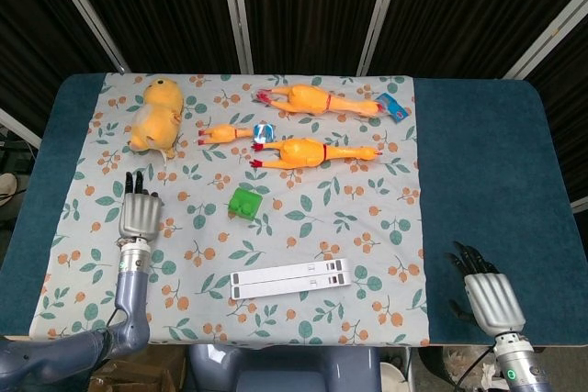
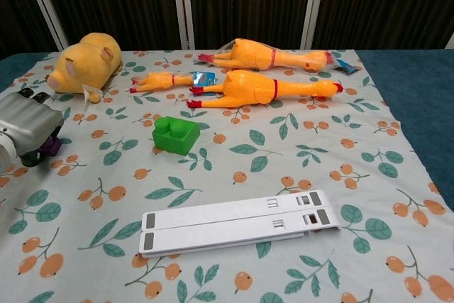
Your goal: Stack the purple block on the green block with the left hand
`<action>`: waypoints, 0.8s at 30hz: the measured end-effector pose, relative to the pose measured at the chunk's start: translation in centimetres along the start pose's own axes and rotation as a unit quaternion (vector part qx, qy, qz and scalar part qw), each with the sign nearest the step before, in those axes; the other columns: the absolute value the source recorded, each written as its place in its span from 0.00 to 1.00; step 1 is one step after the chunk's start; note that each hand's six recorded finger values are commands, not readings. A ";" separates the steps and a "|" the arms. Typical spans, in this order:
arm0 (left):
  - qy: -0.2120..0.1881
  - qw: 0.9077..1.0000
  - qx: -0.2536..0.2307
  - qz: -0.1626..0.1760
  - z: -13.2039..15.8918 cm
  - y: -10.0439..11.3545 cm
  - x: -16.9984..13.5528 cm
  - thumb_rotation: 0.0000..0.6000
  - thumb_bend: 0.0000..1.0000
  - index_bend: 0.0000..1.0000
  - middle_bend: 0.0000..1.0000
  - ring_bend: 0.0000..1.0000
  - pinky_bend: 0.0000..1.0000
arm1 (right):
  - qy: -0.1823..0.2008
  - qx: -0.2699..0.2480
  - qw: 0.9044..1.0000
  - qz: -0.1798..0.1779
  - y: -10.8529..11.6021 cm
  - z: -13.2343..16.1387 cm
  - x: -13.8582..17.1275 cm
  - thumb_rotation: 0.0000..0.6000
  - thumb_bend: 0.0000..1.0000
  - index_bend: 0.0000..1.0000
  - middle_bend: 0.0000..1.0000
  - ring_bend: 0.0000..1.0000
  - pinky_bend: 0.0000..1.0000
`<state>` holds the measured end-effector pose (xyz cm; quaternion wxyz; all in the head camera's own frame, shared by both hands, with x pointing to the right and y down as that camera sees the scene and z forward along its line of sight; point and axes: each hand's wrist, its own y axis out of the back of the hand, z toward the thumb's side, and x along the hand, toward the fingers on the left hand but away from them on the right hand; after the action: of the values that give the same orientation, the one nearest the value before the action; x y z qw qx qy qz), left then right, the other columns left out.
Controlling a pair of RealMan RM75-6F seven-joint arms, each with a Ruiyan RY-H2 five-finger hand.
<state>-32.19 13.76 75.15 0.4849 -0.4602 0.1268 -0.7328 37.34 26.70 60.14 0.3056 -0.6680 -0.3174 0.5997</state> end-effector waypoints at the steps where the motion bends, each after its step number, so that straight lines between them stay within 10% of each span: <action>1: 0.000 1.000 0.000 0.000 0.0 0.0 0.0 1.00 0.51 0.53 0.46 0.03 0.00 | 0.000 0.000 1.000 0.000 0.0 0.0 0.0 1.00 0.29 0.18 0.08 0.09 0.27; 14: -0.025 0.996 -0.084 0.016 0.3 3.2 -0.9 1.00 0.51 0.54 0.46 0.03 0.00 | 0.005 -0.002 1.000 -0.004 0.3 0.2 0.2 1.00 0.29 0.18 0.08 0.09 0.27; 24: -0.100 0.976 -0.192 0.020 1.2 11.6 -4.3 1.00 0.51 0.56 0.46 0.03 0.00 | 0.004 -0.008 1.000 -0.009 0.6 0.1 0.4 1.00 0.29 0.18 0.08 0.09 0.27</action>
<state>-23.91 11.83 66.10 0.4124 -0.6127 0.2252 -0.6354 37.31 26.64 59.38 0.3067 -0.6703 -0.3266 0.5915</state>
